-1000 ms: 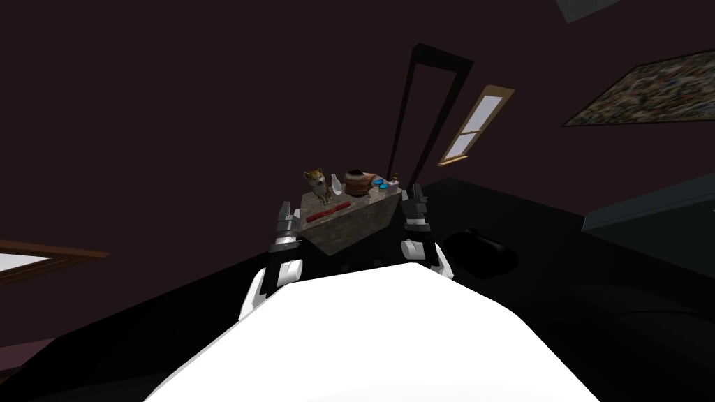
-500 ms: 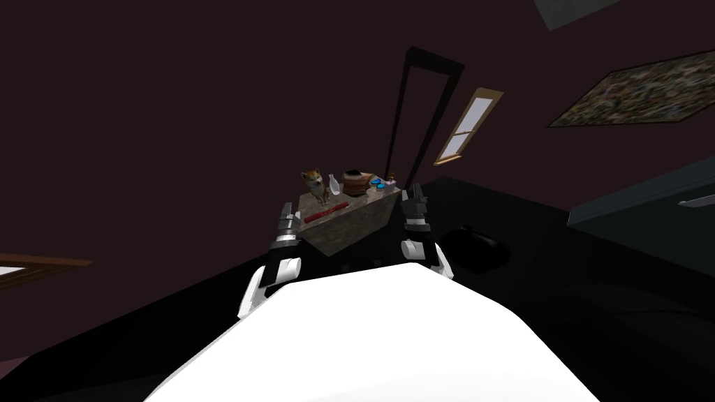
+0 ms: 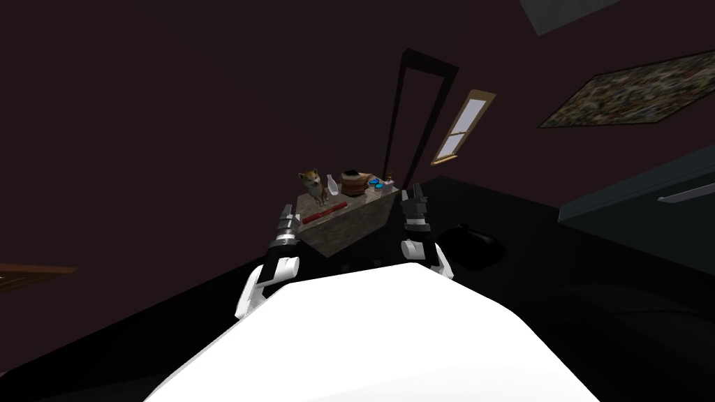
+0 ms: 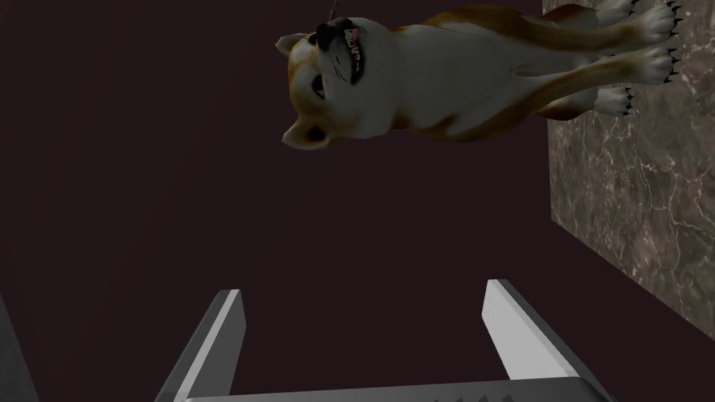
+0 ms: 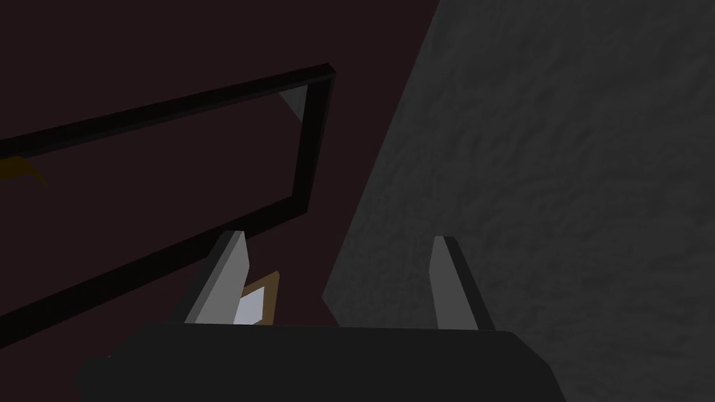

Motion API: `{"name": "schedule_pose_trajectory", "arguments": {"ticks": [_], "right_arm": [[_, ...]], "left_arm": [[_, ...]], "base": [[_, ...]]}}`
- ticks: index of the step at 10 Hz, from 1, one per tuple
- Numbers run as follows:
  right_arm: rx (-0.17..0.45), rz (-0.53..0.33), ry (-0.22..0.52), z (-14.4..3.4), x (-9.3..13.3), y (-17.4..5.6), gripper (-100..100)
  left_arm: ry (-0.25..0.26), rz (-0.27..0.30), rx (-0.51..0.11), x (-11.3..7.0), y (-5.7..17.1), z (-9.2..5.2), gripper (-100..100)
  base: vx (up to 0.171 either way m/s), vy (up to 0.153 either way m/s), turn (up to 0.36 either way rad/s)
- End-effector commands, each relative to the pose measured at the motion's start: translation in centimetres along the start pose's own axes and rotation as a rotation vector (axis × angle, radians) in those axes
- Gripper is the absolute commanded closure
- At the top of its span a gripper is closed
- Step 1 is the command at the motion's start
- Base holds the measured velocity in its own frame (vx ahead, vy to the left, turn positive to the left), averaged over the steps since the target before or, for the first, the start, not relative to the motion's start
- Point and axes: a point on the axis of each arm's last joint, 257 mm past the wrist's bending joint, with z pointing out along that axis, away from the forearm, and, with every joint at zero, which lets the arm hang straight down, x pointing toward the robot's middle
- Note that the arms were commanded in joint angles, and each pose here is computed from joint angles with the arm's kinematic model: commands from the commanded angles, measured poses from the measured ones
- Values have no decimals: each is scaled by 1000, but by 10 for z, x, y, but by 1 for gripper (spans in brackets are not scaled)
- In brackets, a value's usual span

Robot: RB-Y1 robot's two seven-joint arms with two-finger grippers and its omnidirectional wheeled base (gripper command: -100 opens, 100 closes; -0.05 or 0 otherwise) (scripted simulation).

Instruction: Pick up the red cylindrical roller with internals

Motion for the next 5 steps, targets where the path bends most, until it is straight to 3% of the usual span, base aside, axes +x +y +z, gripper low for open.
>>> {"name": "schedule_pose_trajectory", "arguments": {"ticks": [1, 5], "right_arm": [[0, 0, 0, 0, 0, 0, 0], [0, 0, 0, 0, 0, 0, 0]], "left_arm": [[-9, -8, -48, -4, 13, 1, -100], [-31, -35, -143, -15, 36, 3, -100]], "base": [[2, -8, -30], [6, -9, -36]]}}
